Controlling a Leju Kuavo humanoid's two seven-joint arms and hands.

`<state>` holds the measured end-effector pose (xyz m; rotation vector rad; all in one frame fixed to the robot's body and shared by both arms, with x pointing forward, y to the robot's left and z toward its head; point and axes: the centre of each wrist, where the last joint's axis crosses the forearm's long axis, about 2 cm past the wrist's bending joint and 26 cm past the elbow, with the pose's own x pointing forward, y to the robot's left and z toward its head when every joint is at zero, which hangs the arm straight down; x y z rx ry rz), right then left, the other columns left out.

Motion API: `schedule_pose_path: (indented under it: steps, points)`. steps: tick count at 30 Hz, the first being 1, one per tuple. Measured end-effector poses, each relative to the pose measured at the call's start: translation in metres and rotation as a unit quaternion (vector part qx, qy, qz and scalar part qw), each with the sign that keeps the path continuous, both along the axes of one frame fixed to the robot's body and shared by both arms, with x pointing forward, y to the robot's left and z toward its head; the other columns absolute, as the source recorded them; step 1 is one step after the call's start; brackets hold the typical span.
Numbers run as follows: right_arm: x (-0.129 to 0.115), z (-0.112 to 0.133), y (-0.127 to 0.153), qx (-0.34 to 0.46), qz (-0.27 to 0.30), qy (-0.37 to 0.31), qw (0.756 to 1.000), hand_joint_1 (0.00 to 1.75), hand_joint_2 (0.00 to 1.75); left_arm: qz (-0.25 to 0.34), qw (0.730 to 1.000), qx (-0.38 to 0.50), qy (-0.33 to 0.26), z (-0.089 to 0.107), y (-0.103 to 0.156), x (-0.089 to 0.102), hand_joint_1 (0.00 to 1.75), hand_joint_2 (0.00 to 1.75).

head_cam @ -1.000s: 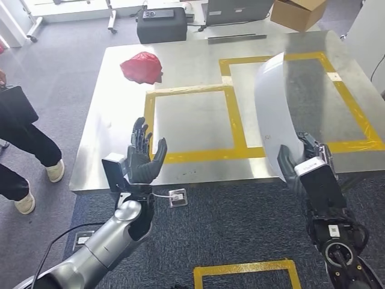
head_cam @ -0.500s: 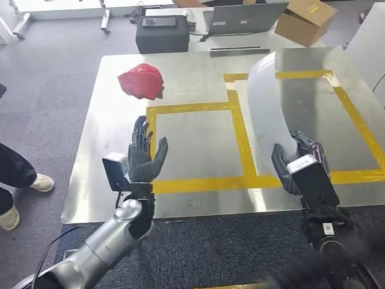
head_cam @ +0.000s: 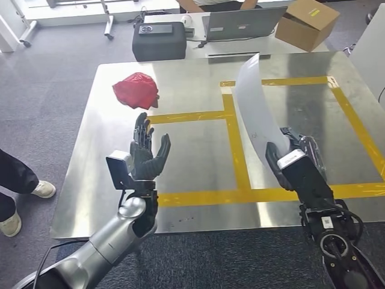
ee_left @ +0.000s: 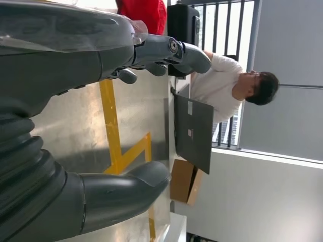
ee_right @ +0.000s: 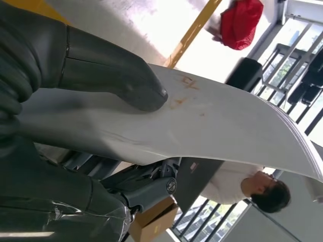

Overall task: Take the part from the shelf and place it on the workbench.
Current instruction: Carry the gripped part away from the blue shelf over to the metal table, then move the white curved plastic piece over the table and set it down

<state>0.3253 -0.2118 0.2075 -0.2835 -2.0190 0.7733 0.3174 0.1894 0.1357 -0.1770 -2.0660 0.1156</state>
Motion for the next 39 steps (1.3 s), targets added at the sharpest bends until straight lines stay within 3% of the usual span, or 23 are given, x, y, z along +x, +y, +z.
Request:
schedule_pose_path:
  steps: [17,27,39]
  points:
    - [0.018,0.001,0.014,-0.011,0.021,0.022,0.999,1.75,1.75,0.06,0.998,0.013,-0.006,-0.001,0.014,0.001,0.0,1.75]
    - [0.031,-0.003,0.015,-0.031,0.022,0.04,0.998,1.75,1.75,0.125,0.991,0.04,-0.013,-0.003,0.047,0.001,0.0,1.75]
    - [0.05,-0.01,0.017,-0.06,0.018,0.054,0.997,1.75,1.75,0.202,0.976,0.074,-0.047,0.01,0.1,-0.003,0.0,1.75]
